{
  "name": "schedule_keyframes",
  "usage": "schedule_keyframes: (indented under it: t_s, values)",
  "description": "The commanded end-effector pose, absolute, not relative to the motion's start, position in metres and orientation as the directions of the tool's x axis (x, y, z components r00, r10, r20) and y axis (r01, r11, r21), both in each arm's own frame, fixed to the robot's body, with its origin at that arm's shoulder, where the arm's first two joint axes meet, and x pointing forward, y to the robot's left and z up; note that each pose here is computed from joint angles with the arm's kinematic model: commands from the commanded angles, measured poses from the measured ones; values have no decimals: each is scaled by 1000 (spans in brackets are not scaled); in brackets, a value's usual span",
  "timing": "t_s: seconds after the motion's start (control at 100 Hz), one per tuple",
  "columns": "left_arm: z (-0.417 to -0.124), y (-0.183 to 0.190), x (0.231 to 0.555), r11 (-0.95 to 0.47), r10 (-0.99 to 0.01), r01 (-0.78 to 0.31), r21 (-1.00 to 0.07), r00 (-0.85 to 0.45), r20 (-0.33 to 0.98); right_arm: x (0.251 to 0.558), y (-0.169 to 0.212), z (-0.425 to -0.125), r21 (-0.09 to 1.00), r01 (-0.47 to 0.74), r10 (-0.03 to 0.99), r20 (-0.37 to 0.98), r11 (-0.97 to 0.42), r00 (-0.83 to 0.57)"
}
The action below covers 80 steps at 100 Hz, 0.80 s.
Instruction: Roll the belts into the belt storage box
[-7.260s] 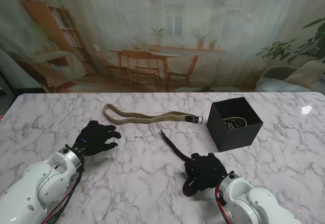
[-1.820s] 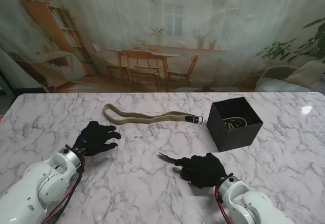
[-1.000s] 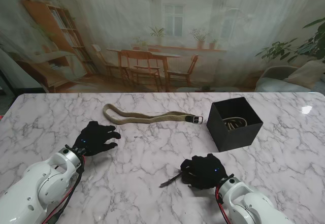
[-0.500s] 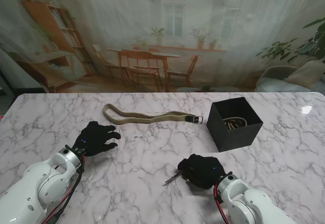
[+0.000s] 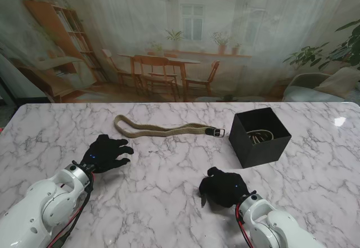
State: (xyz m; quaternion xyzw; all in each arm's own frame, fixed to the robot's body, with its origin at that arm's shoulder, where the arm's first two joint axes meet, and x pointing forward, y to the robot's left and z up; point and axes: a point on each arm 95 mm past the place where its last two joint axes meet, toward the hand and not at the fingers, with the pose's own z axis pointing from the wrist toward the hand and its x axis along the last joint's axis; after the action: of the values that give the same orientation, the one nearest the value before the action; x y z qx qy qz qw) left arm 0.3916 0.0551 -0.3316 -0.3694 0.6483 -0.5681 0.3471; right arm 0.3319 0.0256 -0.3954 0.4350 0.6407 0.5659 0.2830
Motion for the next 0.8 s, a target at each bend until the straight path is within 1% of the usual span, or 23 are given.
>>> schedule_keyframes:
  t_s: [0.0,0.17,0.53,0.79]
  values:
    - [-333,54,391,87,-873,-99,-991,-488,-28,332,25,-399,970,245,875,130,-13,-466]
    - [-333,54,392,89,-872,-99,-991,-488,-29,334,24,-400,971,238,858,136,-17,-495]
    - [-333,54,392,91,-873,-98,-991,-487,-32,332,27,-399,962,267,855,183,-54,-485]
    - [-334,54,392,91,-873,-98,-991,-487,-32,327,31,-400,971,230,857,64,65,-511]
